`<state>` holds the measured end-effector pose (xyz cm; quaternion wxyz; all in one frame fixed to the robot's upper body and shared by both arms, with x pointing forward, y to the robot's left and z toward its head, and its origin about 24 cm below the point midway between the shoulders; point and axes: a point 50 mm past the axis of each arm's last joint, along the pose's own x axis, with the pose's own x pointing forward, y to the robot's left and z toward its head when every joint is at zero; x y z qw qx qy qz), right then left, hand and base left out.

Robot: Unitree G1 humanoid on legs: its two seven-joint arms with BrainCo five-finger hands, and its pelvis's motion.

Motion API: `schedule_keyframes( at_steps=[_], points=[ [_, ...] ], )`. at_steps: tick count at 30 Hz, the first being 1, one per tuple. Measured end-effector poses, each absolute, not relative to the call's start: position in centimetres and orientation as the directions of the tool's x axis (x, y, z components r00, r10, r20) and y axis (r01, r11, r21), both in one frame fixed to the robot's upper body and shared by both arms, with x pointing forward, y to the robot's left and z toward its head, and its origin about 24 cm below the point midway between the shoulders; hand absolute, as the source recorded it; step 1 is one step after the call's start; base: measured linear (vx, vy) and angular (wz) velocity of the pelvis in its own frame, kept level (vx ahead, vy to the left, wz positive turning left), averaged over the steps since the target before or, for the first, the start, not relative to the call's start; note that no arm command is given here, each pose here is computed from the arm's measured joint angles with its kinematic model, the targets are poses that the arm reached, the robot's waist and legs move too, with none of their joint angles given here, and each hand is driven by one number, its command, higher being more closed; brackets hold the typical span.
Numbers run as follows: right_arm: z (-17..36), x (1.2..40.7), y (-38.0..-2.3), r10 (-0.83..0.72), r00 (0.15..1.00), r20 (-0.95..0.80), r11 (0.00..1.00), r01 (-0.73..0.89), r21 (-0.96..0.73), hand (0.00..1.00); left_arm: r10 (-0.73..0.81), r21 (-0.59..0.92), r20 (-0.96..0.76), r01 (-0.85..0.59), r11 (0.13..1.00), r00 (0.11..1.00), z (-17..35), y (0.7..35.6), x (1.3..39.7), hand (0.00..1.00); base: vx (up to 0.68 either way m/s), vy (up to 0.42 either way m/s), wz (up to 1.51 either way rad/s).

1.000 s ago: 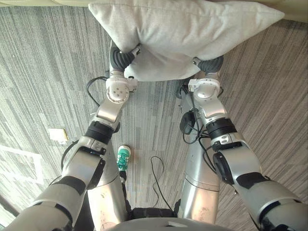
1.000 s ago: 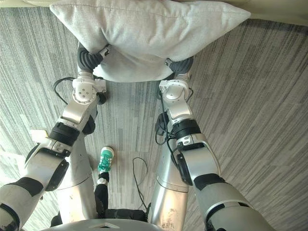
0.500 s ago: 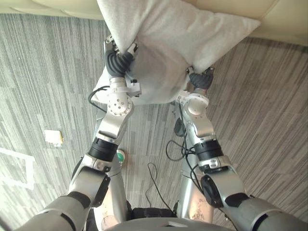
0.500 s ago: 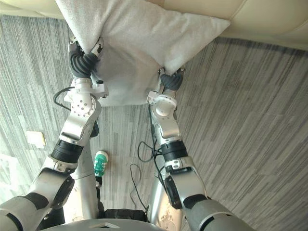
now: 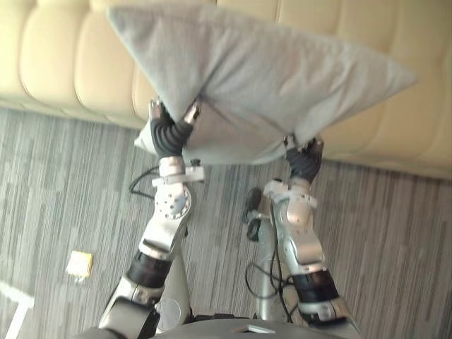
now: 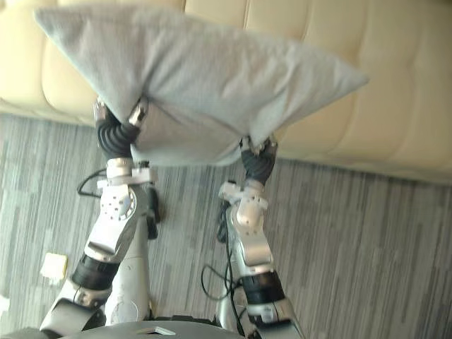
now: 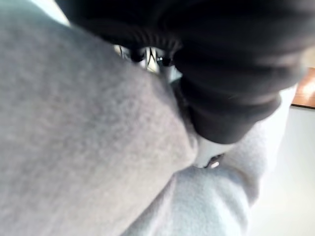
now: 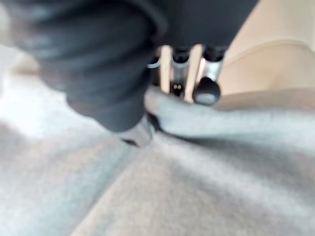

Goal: Pick up cushions and gather them together orderly.

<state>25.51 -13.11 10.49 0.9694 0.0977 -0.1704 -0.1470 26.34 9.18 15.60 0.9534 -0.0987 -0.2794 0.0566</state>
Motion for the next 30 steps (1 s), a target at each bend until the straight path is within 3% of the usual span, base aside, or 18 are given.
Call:
schedule_keyframes(
  at_steps=[4,9,30],
  points=[
    [7.8,23.3,-12.9,-0.248,0.945,0.214,0.965,0.221,0.14,1.0,0.193,-0.217,0.376,-0.116,0.969,0.906,11.5,10.7,24.5,1.0,0.17,0.001,-0.13],
    [8.8,21.5,-13.1,-0.21,0.944,0.256,0.974,0.178,0.141,1.0,0.21,-0.251,0.3,-0.135,0.959,0.931,9.8,11.7,22.5,1.0,0.19,-0.016,-0.09],
    [8.9,21.4,-13.2,-0.161,0.936,0.314,0.986,0.168,0.005,1.0,0.207,-0.218,0.085,-0.185,0.958,0.975,4.8,12.6,19.5,1.0,0.04,0.023,0.1]
  ],
)
